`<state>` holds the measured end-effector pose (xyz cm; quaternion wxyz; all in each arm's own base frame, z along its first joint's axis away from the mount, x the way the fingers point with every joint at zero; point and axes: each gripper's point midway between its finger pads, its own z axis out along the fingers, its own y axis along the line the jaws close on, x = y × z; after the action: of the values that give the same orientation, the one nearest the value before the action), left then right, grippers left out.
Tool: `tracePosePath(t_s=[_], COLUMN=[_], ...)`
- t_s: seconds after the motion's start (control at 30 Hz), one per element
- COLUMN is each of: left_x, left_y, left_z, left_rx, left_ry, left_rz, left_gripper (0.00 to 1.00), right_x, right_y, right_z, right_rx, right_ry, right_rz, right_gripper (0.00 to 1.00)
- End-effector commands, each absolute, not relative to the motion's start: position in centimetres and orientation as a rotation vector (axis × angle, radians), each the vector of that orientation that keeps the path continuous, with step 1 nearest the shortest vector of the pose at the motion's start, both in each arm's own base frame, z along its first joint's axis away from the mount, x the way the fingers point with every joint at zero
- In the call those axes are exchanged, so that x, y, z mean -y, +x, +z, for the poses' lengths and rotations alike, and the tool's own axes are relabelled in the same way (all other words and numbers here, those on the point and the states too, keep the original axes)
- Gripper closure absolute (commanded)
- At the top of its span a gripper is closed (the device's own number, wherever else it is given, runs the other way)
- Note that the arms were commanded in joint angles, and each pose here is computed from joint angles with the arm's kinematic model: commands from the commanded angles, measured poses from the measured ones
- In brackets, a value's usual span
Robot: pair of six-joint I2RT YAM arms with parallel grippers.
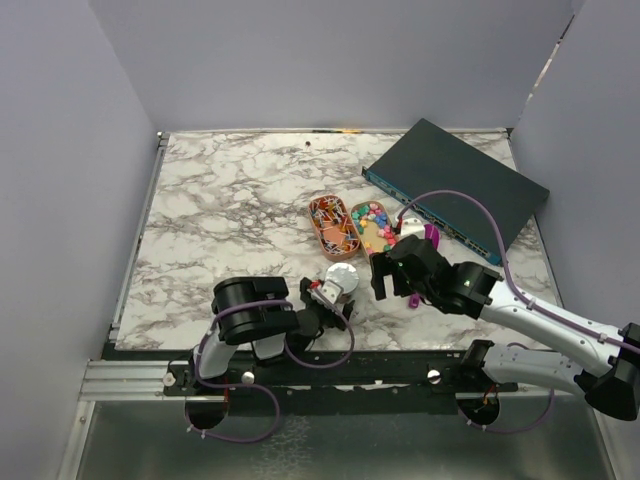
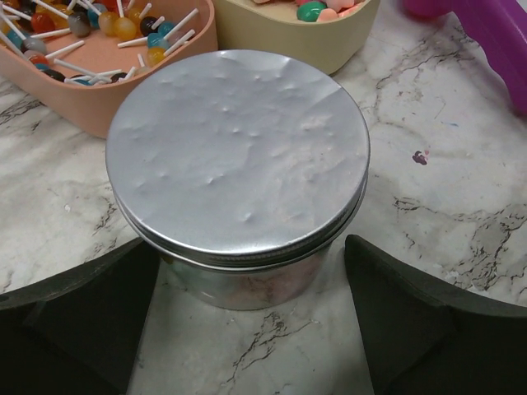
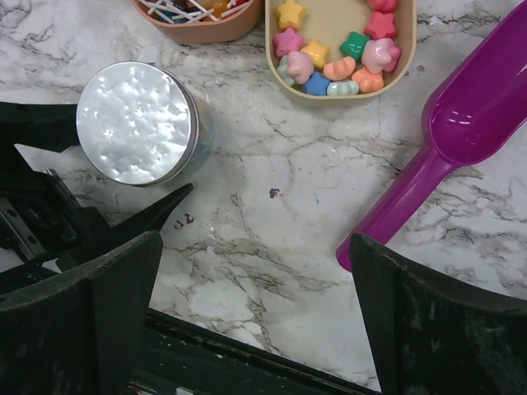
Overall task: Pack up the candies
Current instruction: Screw the bottle lid onto the packing bottle.
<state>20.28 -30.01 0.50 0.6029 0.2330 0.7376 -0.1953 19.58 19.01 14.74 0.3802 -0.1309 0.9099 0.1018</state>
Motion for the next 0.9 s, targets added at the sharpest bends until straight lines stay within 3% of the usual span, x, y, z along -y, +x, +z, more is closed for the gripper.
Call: tracePosePath(t_s=[0.0, 0.33, 0.57, 0.67, 0.87], left_x=[31.8, 32.8, 33.4, 33.7, 33.5], left_y=[18.2, 18.6, 18.5, 18.0, 17.0], left_z=[0.1, -1.0, -1.3, -1.4, -1.8], left_rx=[-1.680, -1.680, -1.668, -1.650, -1.647], left_ry=[0.586, 0.634, 0.687, 0.746, 0.813], left_rz=[-0.691, -0.708, -0.743, -0.756, -0.774], left_gripper=[0.07, 0.12, 0.28, 0.35, 0.45], right_x=[-18.8, -18.7, -18.8, -19.2, -20.9], right_y=[19.4, 19.2, 19.2, 19.4, 20.5], right_z=[14.0, 13.5, 13.3, 13.2, 13.1], right_rx=[-2.343, -2.354, -2.352, -2.349, -2.341], right_ry=[-0.329, -0.332, -0.325, -0.331, -0.363], right_rz=[0.255, 0.254, 0.257, 0.273, 0.340], right_gripper=[0.00, 0.00, 0.00, 0.05, 0.26])
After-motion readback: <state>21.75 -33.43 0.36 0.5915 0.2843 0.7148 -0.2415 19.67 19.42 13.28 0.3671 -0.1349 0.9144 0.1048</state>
